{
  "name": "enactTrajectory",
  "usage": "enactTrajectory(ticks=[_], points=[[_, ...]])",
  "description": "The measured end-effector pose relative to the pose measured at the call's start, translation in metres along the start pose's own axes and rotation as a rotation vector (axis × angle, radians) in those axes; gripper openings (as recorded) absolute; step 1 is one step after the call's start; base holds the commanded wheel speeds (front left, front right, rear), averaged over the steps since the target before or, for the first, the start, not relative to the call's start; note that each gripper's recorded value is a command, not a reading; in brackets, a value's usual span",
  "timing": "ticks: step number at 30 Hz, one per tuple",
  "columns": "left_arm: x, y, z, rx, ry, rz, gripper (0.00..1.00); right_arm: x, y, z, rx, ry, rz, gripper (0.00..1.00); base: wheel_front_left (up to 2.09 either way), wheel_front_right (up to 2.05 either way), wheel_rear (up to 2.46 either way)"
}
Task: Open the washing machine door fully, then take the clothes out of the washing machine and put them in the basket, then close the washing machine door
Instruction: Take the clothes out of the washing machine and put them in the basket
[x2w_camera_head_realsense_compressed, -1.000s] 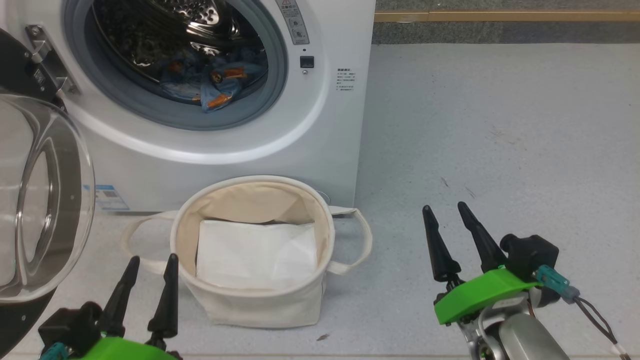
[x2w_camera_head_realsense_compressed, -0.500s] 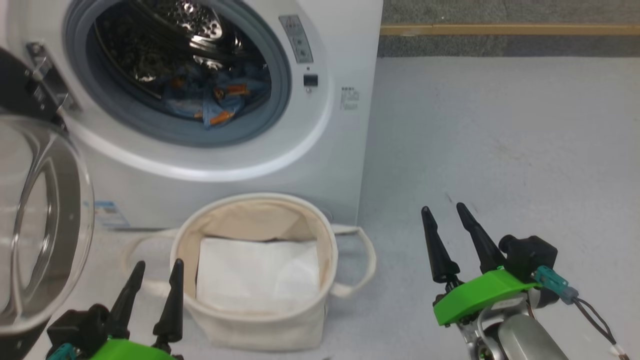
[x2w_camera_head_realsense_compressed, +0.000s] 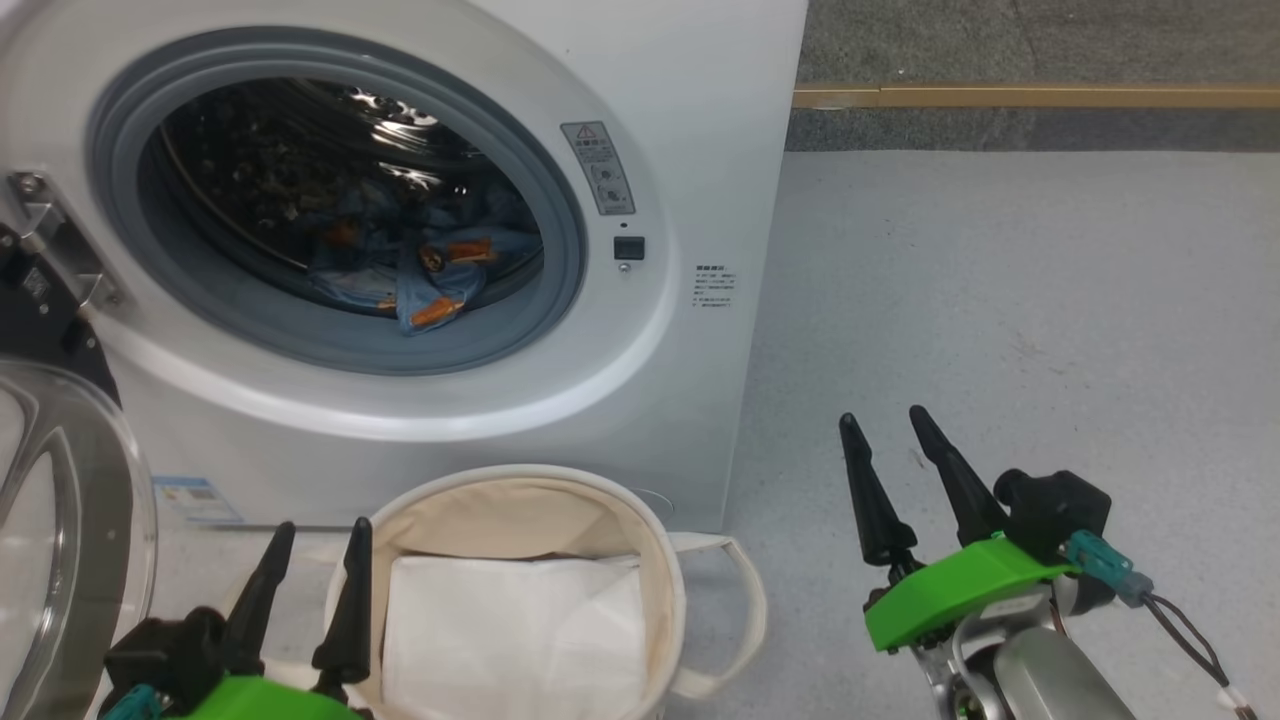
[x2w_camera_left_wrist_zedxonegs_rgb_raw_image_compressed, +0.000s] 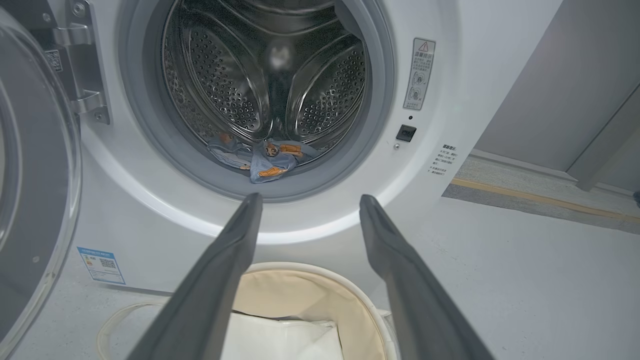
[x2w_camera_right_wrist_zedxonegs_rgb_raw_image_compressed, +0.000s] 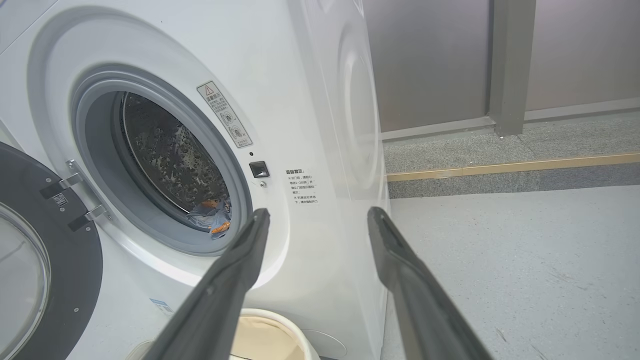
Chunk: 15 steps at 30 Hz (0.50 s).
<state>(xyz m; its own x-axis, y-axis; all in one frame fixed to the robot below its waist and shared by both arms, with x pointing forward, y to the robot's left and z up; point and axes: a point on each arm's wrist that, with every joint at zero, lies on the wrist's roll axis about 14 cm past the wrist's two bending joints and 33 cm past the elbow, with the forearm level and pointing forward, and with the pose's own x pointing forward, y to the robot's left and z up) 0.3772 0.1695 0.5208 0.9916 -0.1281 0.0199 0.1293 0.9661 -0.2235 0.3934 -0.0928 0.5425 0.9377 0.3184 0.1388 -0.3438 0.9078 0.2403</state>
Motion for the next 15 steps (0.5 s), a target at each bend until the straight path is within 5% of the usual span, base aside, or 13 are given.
enactTrajectory(ticks=[15], points=[[0.0063, 0.0090, -0.0083, -0.012, 0.012, 0.062, 1.00, 0.0034, -0.0009, -0.0076, 0.006, 0.020, 0.002, 1.00, 0.11, -0.11, 0.00]])
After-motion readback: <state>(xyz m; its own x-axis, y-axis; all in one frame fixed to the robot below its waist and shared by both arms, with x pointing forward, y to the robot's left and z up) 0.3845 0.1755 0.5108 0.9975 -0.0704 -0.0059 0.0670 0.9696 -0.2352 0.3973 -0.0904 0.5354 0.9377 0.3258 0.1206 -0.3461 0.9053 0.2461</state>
